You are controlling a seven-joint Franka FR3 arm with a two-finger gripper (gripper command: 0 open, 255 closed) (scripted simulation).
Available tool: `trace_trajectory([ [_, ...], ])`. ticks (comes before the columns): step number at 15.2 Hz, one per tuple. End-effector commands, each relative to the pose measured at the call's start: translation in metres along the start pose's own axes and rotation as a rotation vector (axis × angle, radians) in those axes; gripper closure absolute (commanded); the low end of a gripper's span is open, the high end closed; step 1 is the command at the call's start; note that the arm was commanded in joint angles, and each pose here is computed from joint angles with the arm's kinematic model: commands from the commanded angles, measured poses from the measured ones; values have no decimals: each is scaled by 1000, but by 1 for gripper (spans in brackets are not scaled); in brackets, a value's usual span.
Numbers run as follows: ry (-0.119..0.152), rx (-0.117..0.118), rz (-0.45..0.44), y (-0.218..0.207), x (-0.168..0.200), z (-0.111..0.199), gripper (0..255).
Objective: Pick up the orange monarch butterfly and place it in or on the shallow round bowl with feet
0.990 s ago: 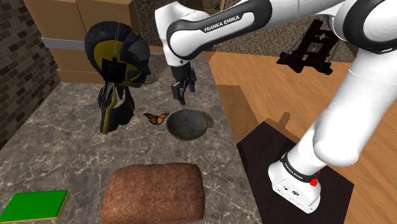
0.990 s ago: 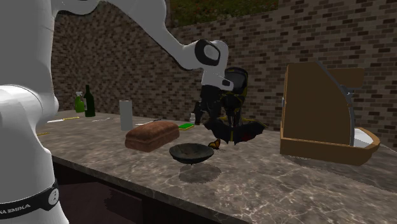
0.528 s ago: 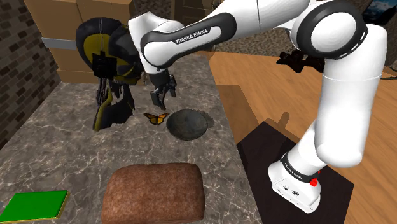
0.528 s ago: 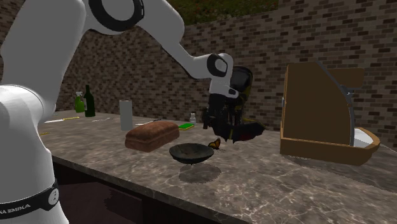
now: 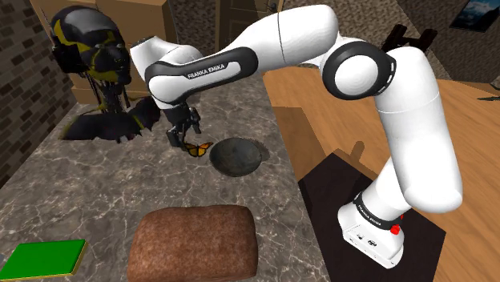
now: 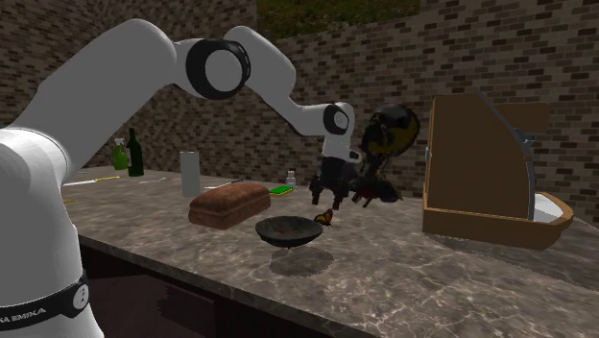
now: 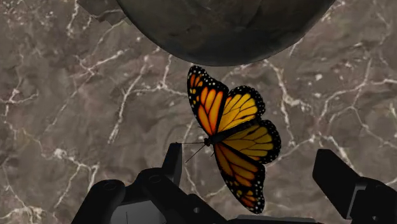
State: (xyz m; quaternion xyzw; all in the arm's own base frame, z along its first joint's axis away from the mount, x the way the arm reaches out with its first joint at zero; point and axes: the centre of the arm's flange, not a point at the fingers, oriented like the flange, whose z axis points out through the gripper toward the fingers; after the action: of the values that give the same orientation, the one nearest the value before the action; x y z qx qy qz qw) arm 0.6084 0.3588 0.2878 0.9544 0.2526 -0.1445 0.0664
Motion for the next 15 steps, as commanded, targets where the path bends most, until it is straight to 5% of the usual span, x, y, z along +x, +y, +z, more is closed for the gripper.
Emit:
trace_trajectory([
  [1,-23,4,-7,0,2,28,0],
  [13,-23,4,-7,-1,2,52,0],
  [14,-23,4,-7,-1,2,52,255],
  [15,-23,4,-7,-1,2,52,255],
])
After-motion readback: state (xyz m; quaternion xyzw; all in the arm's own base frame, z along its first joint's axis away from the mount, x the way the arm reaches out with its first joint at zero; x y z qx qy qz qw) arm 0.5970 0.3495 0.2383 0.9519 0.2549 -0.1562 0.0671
